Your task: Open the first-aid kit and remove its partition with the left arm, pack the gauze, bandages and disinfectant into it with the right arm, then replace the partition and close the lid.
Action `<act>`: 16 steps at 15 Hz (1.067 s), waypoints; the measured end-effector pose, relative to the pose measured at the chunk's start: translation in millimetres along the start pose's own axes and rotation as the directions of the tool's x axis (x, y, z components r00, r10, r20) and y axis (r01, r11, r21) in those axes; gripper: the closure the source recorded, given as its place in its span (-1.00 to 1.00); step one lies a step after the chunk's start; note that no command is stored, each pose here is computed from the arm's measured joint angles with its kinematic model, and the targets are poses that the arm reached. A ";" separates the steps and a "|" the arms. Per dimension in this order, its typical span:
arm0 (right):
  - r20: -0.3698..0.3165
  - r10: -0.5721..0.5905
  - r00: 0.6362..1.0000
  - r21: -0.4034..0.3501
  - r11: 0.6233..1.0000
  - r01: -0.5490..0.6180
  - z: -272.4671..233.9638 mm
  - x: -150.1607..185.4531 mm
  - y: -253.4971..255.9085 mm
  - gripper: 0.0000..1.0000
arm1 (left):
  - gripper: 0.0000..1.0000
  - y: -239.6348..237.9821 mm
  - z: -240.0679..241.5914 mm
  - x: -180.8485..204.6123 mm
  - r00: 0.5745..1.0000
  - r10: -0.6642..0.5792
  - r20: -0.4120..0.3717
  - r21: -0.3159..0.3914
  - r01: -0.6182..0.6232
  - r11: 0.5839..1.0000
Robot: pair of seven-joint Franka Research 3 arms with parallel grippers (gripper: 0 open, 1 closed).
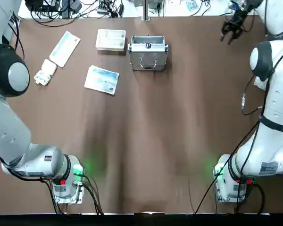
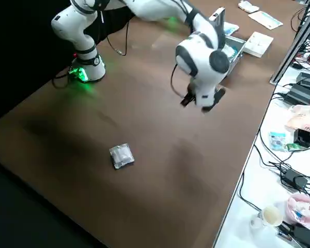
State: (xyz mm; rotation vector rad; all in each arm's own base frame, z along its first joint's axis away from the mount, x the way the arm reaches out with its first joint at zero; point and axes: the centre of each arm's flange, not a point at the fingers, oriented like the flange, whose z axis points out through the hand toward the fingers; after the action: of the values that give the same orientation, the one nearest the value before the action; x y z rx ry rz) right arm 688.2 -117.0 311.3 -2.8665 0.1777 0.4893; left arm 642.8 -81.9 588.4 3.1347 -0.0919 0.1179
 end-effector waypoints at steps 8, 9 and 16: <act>0.077 0.094 0.993 -0.126 0.989 -0.084 26.6 -31.3 190.5 -0.14 | -1.00 0.4 0.0 0.0 1.000 0.001 0.000 0.000 -0.001 1.000; 0.095 0.100 0.990 -0.167 0.982 -0.084 25.3 -37.3 205.7 -0.14 | -1.00 0.3 0.0 0.0 1.000 0.001 0.000 0.000 -0.001 1.000; 0.168 0.020 0.986 -0.257 0.966 0.024 60.8 -48.7 256.0 -0.14 | -1.00 -0.1 -0.1 0.0 1.000 0.000 0.000 0.000 0.000 1.000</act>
State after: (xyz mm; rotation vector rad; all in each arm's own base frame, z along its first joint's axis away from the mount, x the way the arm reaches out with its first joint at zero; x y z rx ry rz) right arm 583.5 -345.8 220.3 -3.0542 0.0873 0.8076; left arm 642.8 -81.8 588.5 3.1347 -0.0917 0.1183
